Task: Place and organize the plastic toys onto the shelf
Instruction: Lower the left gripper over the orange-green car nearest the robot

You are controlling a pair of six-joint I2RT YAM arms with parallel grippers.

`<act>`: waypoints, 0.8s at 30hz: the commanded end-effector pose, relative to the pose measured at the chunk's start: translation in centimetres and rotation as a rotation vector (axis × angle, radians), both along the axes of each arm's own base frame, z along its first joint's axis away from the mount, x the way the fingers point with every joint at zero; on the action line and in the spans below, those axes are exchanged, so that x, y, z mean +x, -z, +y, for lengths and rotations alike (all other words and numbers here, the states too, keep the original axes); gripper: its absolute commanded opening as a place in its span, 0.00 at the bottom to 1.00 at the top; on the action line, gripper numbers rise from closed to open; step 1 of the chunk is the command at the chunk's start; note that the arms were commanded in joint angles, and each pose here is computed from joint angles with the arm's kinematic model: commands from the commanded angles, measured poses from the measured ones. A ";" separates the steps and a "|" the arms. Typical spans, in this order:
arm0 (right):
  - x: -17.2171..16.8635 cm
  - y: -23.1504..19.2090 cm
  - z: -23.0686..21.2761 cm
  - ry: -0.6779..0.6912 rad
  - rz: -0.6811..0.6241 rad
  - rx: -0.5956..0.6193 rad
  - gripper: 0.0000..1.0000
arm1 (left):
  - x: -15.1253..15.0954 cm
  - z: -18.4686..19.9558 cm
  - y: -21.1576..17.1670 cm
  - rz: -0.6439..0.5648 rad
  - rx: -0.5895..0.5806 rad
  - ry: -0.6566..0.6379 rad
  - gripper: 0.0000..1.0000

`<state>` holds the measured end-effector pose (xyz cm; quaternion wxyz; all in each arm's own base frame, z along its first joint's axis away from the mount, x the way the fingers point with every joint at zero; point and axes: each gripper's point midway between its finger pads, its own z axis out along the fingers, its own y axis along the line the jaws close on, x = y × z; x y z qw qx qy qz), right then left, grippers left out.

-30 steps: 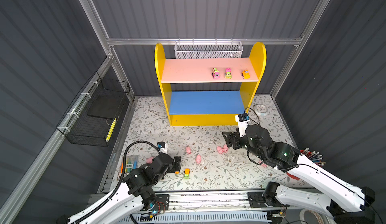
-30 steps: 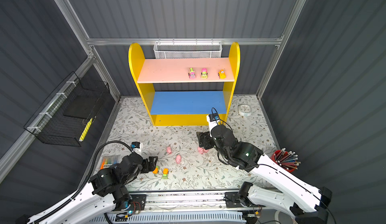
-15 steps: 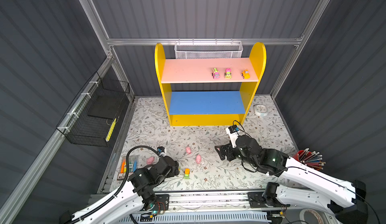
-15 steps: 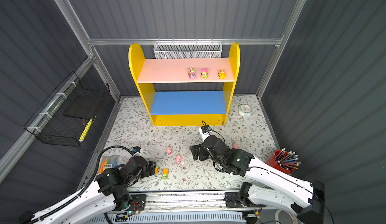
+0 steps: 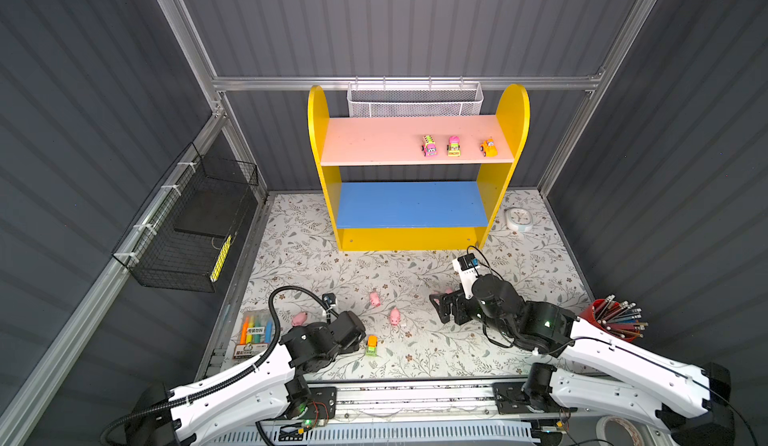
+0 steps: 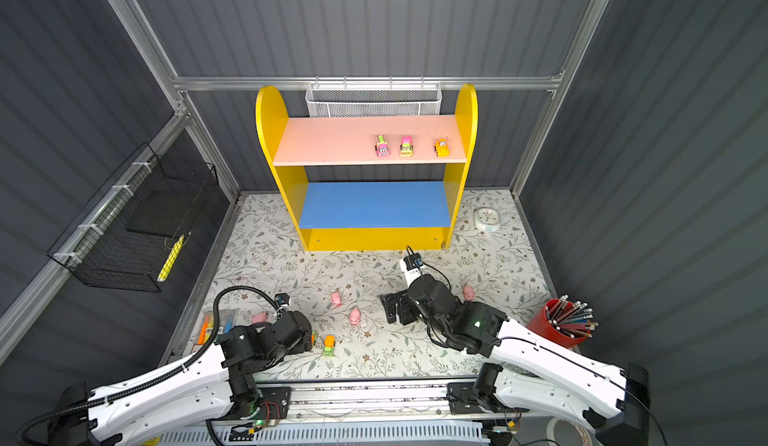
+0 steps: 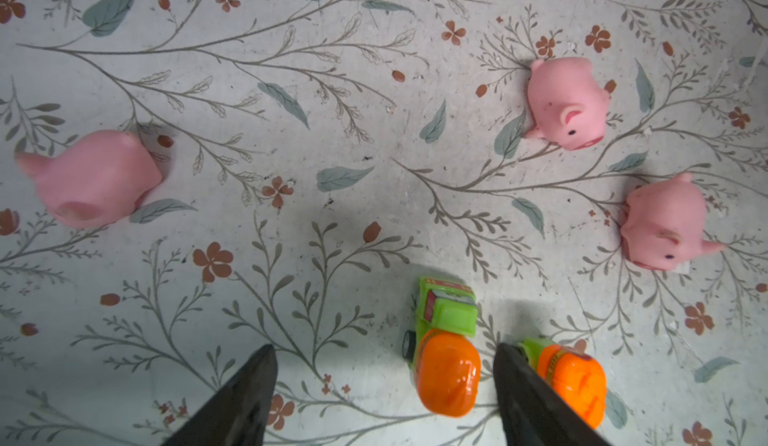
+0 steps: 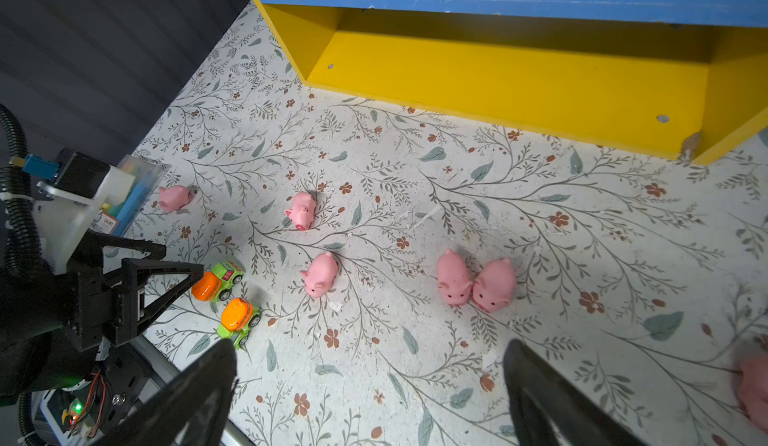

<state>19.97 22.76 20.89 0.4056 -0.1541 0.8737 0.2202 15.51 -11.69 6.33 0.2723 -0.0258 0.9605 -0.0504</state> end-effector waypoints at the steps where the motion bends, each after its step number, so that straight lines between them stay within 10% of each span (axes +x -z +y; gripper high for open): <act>1: -0.2 0.2 0.1 -0.004 0.008 0.013 0.99 | 0.3 -0.5 0.6 -0.020 -0.013 -0.017 0.80; 24: -3.4 2.1 2.3 -0.140 0.178 0.117 0.99 | -0.2 -1.4 2.7 -0.006 0.034 0.010 0.66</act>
